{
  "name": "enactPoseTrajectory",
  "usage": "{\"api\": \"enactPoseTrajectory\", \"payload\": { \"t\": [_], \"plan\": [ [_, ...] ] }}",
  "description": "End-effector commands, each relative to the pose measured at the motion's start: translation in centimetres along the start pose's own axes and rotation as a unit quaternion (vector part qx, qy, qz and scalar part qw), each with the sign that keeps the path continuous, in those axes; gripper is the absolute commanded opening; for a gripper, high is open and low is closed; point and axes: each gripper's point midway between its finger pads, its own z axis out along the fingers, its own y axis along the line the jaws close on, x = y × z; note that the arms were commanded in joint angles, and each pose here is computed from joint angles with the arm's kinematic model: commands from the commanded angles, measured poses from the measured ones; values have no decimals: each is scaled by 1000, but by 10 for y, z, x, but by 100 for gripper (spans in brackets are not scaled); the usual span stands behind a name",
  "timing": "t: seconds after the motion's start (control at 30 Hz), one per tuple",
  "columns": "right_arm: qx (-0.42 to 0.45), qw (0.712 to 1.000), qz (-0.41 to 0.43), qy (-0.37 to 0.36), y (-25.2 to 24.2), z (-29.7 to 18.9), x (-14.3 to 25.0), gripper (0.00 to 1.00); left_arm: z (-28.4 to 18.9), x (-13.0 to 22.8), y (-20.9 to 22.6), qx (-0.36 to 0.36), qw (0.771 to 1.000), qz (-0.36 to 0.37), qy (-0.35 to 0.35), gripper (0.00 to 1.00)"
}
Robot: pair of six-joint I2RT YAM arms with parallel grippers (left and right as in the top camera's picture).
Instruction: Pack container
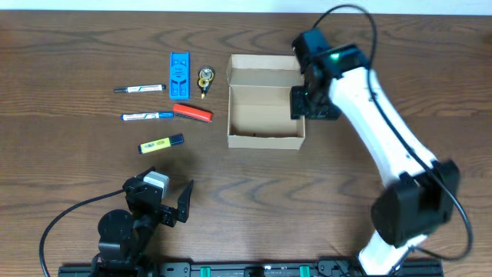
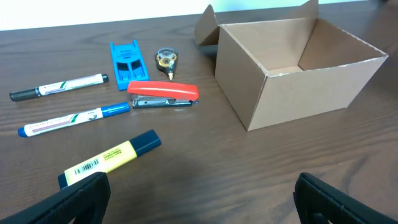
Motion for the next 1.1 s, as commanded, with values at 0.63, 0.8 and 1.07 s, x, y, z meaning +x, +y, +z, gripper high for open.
{"api": "enactPoseTrajectory", "payload": {
  "t": [0.63, 0.8, 1.07],
  "plan": [
    [-134, 971, -89, -178, -42, -142, 135, 71, 3, 8, 1, -1, 1000, -10, 7, 95],
    [-137, 969, -83, -187, -47, -150, 152, 99, 3, 8, 1, -1, 1000, -10, 7, 95],
    [-132, 979, -68, -140, -54, -143, 177, 99, 3, 7, 4, -8, 1000, -6, 6, 95]
  ]
}}
